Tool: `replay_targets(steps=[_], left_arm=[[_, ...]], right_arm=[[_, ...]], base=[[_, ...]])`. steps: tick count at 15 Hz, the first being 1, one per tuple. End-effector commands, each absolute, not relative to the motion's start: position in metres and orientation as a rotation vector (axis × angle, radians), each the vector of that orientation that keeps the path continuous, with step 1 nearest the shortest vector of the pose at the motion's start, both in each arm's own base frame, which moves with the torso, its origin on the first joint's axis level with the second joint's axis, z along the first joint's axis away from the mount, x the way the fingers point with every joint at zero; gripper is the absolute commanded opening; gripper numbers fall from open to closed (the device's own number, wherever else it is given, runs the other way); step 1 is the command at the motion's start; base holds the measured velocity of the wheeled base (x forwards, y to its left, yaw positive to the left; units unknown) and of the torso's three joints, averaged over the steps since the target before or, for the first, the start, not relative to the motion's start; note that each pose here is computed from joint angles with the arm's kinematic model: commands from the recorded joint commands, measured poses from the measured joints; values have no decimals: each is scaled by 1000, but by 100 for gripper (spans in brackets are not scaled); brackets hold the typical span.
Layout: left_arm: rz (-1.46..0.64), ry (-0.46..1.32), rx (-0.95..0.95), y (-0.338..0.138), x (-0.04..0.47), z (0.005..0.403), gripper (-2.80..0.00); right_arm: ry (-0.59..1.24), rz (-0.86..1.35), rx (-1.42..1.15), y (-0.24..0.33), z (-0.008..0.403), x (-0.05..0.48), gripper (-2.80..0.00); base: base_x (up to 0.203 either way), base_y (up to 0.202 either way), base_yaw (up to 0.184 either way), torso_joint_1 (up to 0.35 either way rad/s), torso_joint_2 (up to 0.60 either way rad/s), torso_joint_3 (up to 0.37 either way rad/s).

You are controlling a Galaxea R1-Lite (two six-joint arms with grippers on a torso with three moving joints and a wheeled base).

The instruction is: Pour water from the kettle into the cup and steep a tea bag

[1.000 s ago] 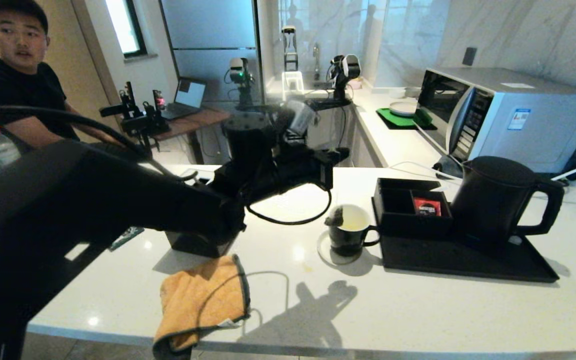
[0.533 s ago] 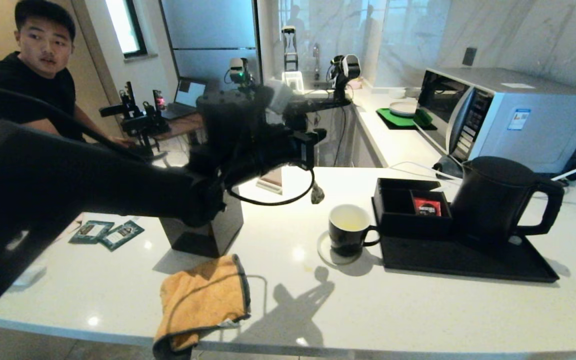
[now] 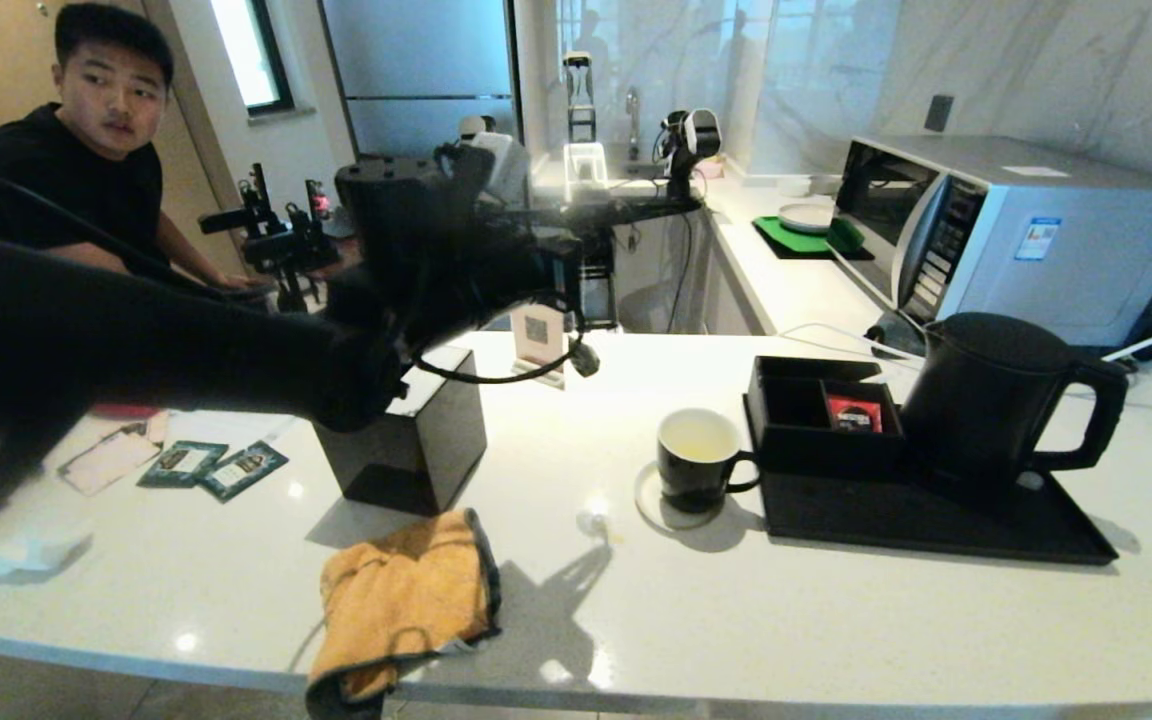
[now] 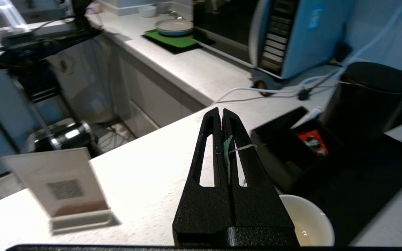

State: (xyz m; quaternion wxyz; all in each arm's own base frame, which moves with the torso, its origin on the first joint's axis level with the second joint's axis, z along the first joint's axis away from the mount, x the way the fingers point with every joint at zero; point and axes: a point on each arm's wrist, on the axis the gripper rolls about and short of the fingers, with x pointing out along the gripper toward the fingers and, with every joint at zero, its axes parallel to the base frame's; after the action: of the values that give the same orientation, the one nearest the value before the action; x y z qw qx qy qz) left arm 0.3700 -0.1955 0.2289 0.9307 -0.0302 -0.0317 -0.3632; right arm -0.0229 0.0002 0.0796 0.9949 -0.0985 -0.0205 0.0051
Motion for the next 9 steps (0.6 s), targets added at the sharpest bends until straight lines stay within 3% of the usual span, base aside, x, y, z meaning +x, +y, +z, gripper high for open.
replay_targets(steps=[1, 9], left_arm=[[-731, -76, -63, -189, 371, 233, -280], [-726, -75, -63, -186, 367, 239, -280]], right_arm=[[-41, 10, -199, 0, 80, -23, -280], [-41, 11, -198, 0, 80, -23, -280]], base=[[0, 0, 0, 0, 0, 0], [0, 0, 0, 0, 0, 0]])
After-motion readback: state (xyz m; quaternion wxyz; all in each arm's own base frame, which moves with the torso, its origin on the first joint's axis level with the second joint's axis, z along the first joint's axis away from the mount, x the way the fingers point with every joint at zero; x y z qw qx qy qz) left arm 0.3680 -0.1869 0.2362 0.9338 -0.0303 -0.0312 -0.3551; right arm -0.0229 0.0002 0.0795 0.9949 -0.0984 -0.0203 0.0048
